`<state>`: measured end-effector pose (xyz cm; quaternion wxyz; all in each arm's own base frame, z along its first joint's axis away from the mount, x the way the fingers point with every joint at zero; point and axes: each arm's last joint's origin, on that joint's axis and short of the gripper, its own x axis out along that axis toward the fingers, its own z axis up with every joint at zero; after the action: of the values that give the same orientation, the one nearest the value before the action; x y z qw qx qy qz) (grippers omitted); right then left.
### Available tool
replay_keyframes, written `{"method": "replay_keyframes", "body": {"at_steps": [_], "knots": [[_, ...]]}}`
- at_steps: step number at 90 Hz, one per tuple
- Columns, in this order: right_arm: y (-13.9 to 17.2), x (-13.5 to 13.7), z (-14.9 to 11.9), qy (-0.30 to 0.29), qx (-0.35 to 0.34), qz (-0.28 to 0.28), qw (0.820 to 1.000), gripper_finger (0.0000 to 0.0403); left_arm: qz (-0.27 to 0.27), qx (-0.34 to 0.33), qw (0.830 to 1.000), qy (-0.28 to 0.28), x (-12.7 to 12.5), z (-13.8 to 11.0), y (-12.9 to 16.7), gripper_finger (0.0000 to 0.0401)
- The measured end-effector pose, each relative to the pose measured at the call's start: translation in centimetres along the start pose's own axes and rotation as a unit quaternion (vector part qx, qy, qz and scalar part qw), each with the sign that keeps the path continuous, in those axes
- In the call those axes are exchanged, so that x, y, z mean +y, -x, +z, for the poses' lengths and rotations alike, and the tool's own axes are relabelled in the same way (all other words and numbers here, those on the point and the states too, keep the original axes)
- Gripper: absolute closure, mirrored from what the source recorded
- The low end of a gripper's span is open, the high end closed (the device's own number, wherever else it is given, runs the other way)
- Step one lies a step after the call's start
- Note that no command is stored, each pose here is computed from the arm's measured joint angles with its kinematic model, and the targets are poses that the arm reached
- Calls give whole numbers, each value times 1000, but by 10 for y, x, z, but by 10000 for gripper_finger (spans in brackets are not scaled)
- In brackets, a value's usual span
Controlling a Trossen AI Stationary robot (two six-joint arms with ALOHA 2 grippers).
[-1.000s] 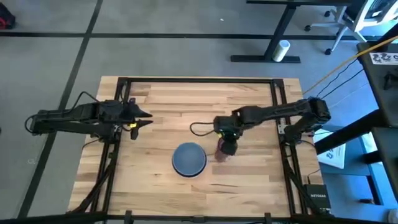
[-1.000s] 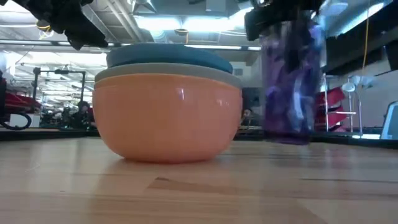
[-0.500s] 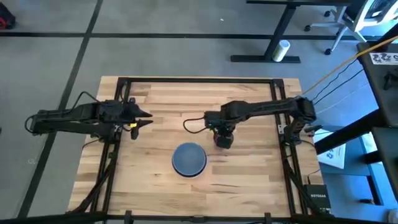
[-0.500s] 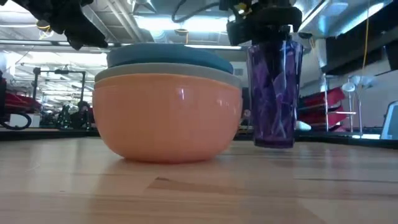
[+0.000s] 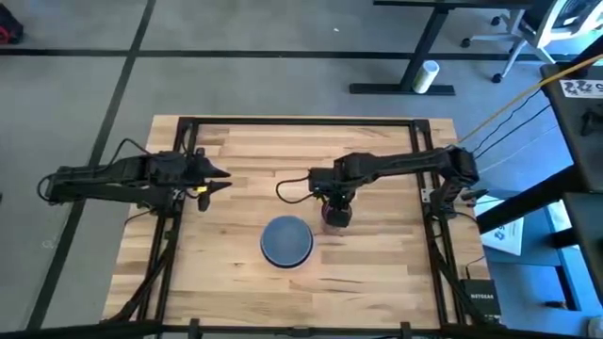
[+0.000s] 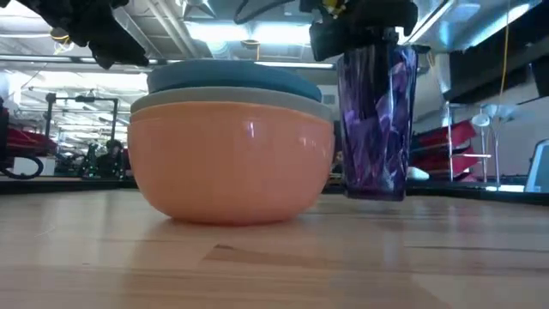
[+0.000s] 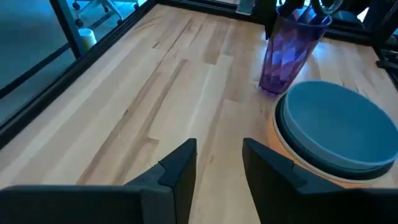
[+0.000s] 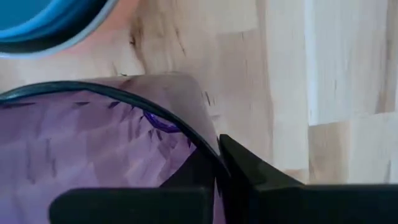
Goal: Nest bowls inside each other
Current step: Put the violet cup to the top right of the stacked bowl
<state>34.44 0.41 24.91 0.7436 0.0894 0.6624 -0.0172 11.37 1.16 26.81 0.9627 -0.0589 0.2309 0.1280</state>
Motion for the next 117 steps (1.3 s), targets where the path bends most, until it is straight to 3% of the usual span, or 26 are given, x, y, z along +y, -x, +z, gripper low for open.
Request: {"method": "replay_keyframes", "body": {"at_steps": [31, 77, 117], "knots": [[-6, -1, 2, 2, -4, 12, 1000, 399, 1, 4, 1000, -1, 0, -1, 0, 287], [-6, -1, 2, 4, -7, 21, 1000, 304, 1, 7, 1000, -1, 0, -1, 0, 287], [9, 1, 7, 17, -16, 40, 999, 287, 1, 8, 1000, -2, 0, -2, 0, 287]]}}
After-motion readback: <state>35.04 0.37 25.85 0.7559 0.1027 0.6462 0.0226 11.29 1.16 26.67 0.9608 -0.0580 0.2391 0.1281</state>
